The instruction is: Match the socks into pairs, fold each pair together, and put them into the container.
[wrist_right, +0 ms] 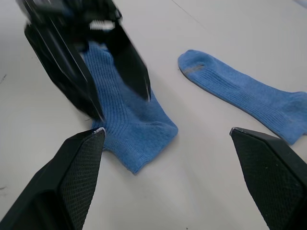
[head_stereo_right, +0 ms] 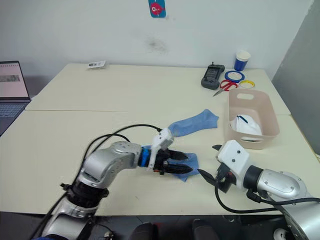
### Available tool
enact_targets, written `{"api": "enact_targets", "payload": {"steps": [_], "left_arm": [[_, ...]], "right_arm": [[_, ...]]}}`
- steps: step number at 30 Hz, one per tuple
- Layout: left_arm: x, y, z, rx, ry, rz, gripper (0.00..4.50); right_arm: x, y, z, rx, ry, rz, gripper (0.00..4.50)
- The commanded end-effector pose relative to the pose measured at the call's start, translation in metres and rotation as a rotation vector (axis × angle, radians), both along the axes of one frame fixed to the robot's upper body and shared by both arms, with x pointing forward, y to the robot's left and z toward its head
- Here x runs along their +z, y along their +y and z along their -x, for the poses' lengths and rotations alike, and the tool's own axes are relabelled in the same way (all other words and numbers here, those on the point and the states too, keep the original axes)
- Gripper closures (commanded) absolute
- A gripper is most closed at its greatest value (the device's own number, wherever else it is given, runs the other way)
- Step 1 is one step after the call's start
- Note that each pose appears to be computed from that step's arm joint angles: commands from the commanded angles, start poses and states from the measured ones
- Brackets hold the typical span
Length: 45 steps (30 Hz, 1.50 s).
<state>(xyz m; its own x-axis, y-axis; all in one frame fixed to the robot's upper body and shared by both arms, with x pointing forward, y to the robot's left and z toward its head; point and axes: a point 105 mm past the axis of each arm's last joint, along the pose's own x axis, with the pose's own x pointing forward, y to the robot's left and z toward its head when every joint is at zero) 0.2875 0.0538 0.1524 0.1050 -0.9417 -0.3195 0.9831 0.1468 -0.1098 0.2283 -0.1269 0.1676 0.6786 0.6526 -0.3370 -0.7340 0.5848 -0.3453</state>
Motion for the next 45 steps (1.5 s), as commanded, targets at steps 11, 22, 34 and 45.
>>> {"api": "enact_targets", "payload": {"steps": [11,22,34,45], "left_arm": [[-0.003,0.118,-0.04,-0.397,-0.551,-0.492,0.42],[-0.033,0.116,-0.059,-0.494,-0.747,-0.621,1.68],[-0.038,0.115,-0.05,-0.504,-0.74,-0.54,4.46],[-0.038,0.122,-0.047,-0.472,-0.72,-0.527,4.5]], "right_arm": [[-0.005,0.014,0.012,0.088,0.02,0.03,0.0],[-0.011,0.015,0.011,0.106,-0.001,0.076,0.0],[-0.049,0.051,-0.003,0.311,-0.095,0.217,0.0],[-0.08,0.043,-0.024,0.31,0.039,0.206,1.98]]}}
